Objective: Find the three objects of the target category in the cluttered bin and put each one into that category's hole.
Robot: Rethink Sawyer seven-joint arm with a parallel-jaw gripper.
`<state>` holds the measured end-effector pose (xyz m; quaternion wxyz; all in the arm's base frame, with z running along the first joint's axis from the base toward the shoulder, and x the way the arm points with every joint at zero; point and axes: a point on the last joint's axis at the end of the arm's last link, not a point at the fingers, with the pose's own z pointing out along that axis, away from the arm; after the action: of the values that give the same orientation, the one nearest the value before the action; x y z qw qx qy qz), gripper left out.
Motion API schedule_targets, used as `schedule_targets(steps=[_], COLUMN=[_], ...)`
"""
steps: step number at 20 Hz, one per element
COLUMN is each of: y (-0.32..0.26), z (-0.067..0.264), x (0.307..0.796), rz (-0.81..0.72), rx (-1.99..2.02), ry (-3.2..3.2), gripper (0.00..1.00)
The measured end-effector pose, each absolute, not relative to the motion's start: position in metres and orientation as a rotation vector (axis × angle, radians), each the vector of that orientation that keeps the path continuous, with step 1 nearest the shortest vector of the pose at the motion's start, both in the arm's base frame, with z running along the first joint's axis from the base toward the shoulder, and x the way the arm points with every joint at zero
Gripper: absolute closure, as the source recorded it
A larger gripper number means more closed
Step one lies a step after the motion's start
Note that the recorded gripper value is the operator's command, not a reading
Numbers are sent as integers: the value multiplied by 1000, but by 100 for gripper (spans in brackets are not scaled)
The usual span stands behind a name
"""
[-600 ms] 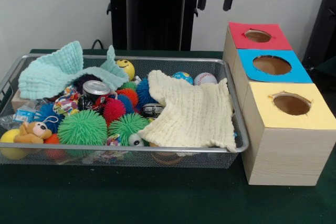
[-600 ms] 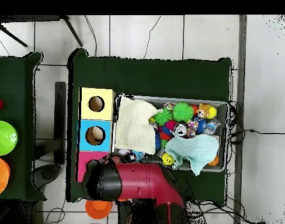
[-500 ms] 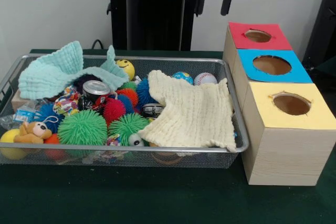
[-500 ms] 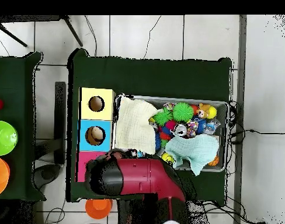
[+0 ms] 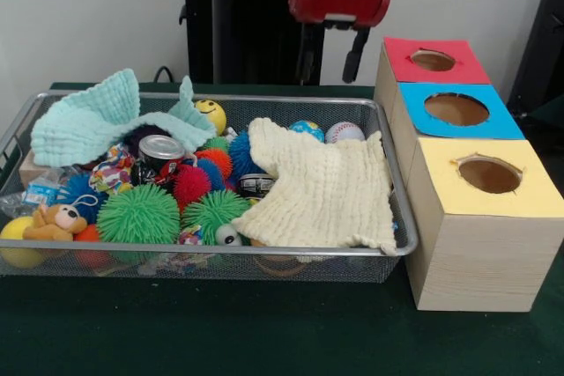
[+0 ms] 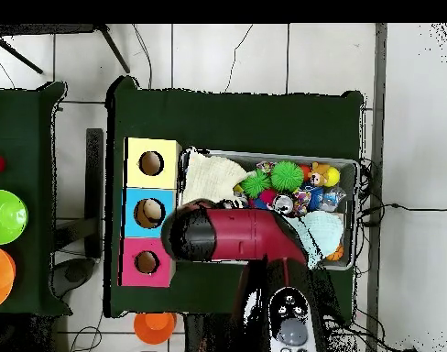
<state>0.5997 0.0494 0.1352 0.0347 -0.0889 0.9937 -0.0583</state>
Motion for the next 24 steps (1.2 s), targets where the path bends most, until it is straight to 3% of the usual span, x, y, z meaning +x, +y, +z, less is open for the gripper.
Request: schedule_targets(steps=[11, 24], y=[24, 25], z=[110, 68], x=[641, 649], rz=[-206, -191], rx=[-276, -294], ry=[2963, 2970], gripper=[0, 0])
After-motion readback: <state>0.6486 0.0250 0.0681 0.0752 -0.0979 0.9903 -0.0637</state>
